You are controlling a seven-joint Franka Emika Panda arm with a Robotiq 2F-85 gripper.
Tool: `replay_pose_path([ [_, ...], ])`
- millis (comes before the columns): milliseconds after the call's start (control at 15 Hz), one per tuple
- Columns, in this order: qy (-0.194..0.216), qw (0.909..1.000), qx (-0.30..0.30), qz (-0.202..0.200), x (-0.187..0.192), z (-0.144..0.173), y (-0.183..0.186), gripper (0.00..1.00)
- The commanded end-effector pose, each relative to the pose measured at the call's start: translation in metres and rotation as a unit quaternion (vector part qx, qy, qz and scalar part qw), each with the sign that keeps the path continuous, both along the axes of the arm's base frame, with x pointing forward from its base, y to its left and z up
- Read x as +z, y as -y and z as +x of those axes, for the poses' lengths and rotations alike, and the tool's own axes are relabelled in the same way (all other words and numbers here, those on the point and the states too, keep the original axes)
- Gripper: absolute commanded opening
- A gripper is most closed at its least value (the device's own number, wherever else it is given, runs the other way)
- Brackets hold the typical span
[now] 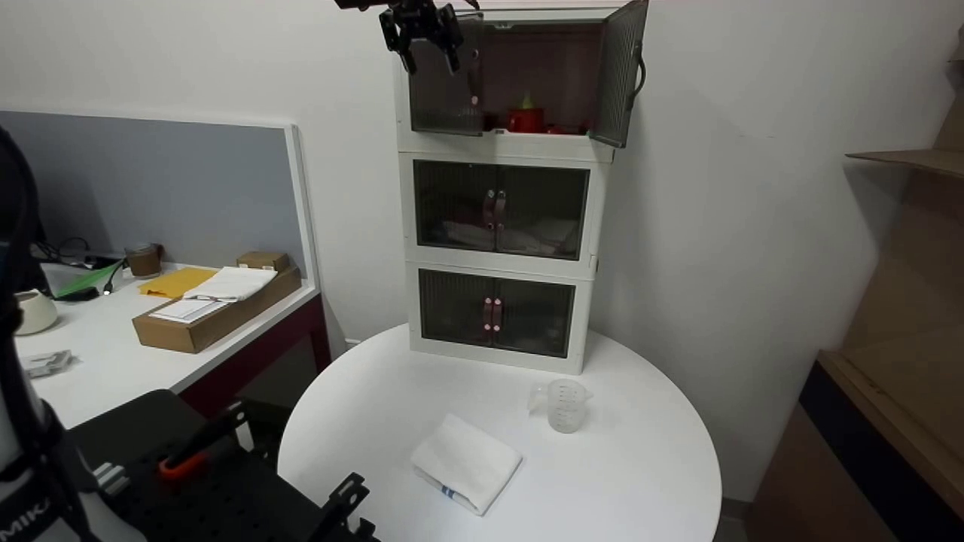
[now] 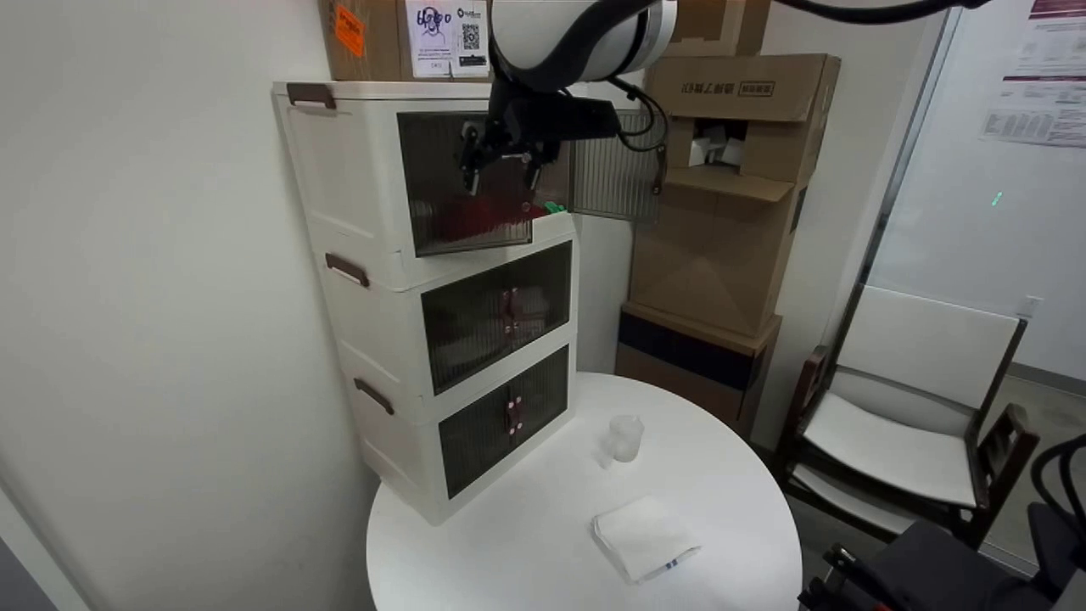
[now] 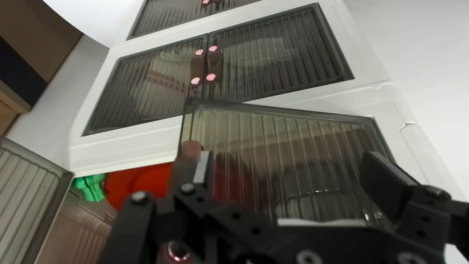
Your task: Close the topmost shelf's left door
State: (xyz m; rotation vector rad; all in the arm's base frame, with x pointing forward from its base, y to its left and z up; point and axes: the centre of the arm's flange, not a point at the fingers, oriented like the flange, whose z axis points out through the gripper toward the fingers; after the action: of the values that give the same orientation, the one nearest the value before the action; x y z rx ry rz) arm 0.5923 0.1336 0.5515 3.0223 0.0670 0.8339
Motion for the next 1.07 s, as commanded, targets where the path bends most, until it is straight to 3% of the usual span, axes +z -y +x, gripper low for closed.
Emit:
replay_pose_path([
  [0, 0.008, 1.0, 0.001, -0.001, -0.006, 0.014, 0.004, 1.0],
  [267, 0.019, 0.9993, 0.031, -0.007, -0.011, 0.026, -0.012, 1.0],
  [467, 0.027, 0.9965, 0.069, -0.038, -0.008, 0.042, -0.023, 1.0],
  [667, 0.028, 0.9941, 0.084, -0.063, -0.006, 0.062, -0.023, 1.0],
  [1000, 0.03, 0.9916, 0.102, -0.073, -0.012, 0.074, -0.021, 1.0],
])
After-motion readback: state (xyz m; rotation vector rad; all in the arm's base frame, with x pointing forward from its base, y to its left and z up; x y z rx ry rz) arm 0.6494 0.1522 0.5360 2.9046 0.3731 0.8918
